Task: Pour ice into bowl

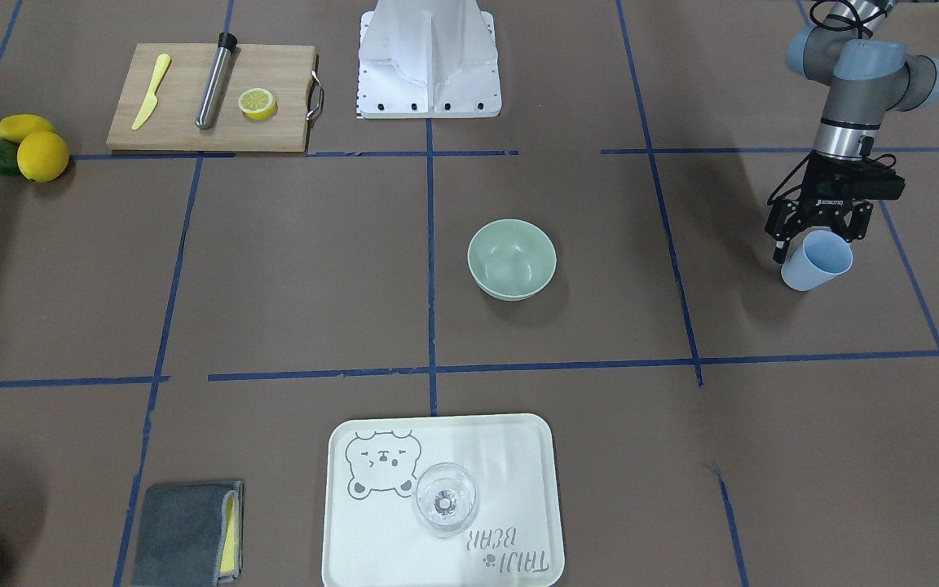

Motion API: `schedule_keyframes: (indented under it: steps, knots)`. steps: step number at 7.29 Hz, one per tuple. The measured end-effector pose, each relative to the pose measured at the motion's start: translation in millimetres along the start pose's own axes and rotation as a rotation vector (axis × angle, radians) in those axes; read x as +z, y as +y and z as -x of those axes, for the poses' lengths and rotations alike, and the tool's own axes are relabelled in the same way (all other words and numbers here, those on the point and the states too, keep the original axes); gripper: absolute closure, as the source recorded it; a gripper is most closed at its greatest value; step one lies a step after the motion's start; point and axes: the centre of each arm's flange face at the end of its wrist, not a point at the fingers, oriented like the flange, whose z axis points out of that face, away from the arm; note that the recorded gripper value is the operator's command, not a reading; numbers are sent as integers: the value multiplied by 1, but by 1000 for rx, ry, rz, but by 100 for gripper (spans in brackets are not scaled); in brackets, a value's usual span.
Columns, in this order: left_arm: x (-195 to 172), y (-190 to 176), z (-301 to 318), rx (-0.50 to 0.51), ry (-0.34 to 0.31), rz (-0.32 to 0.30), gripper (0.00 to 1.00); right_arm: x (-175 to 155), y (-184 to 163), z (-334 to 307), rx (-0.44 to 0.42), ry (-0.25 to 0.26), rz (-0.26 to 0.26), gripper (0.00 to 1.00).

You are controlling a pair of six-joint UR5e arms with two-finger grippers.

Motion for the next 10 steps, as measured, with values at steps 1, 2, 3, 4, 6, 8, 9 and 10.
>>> schedule_keyframes:
  steps: [1, 2, 3, 4, 6, 8, 9, 10]
  knots:
    - [6, 2, 3, 19, 6, -5, 5, 0, 0, 0, -1, 1, -1, 0]
    - [8, 2, 5, 37, 11, -13, 5, -1, 0, 0, -1, 0, -1, 0]
    - [9, 2, 6, 46, 12, -20, 5, -1, -1, 1, -2, 1, -2, 0]
    - [10, 1, 7, 48, 11, -25, 5, -1, -1, 1, -3, 1, -3, 0]
    - [9, -3, 8, 42, 14, -41, 6, -2, -2, 1, -4, 2, -4, 0]
    - [8, -7, 8, 34, 17, -61, 10, -2, -2, 1, -4, 2, -4, 0]
    - [8, -8, 7, 33, 17, -67, 26, -2, -2, 2, -5, 2, -5, 0]
    - [8, -9, 6, 32, 17, -71, 59, -3, -2, 2, -5, 2, -5, 0]
